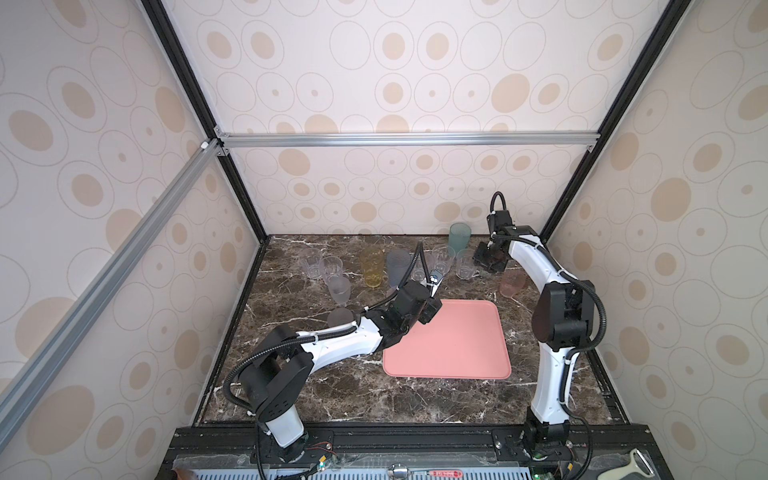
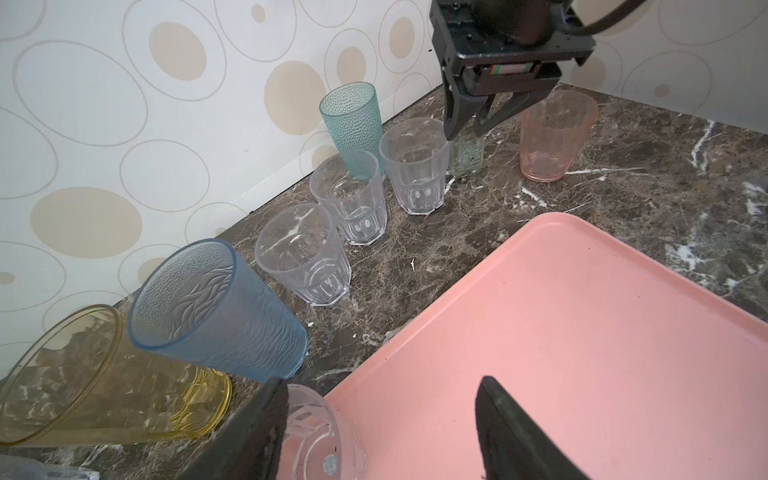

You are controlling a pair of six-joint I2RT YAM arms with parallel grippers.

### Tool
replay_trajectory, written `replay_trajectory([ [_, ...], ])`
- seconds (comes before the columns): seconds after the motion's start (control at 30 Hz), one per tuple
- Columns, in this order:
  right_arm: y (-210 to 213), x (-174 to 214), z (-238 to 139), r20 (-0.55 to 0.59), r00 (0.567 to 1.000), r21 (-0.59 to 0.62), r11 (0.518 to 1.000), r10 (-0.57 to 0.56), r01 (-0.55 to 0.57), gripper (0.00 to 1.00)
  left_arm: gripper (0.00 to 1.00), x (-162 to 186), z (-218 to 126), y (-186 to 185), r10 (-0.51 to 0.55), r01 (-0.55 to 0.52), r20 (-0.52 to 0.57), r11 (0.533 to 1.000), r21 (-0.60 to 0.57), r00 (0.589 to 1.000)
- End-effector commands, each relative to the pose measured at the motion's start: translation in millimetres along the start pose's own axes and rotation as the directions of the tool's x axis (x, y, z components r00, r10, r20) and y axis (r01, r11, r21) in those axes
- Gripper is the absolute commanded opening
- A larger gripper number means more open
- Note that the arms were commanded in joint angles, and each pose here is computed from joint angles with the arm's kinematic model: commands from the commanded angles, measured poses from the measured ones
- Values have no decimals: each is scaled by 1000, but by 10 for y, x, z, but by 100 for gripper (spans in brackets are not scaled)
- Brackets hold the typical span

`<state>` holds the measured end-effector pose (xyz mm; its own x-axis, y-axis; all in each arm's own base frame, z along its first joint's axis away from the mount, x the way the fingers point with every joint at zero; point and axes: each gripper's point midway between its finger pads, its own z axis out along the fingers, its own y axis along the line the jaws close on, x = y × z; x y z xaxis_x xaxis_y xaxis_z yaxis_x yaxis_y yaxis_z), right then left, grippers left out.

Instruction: Place the glasses into the tray

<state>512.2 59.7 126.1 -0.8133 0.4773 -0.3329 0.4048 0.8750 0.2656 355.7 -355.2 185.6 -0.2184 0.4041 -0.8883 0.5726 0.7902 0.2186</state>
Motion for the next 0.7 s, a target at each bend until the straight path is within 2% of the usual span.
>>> replay_trajectory([
  [0.0,7,-85,73,16,1000,18,1000,22,-23,35,72,-48,48,-26,19,-19,5,1000,0,1000],
  [0.37,-16,-177,355,12,999,58,998,39,-39,33,71,-1,-24,18,9,-9,10,1000,-14,1000],
  [0.67,-57,-86,422,-17,999,71,997,27,-26,19,71,-7,-55,53,13,-13,13,1000,-28,1000],
])
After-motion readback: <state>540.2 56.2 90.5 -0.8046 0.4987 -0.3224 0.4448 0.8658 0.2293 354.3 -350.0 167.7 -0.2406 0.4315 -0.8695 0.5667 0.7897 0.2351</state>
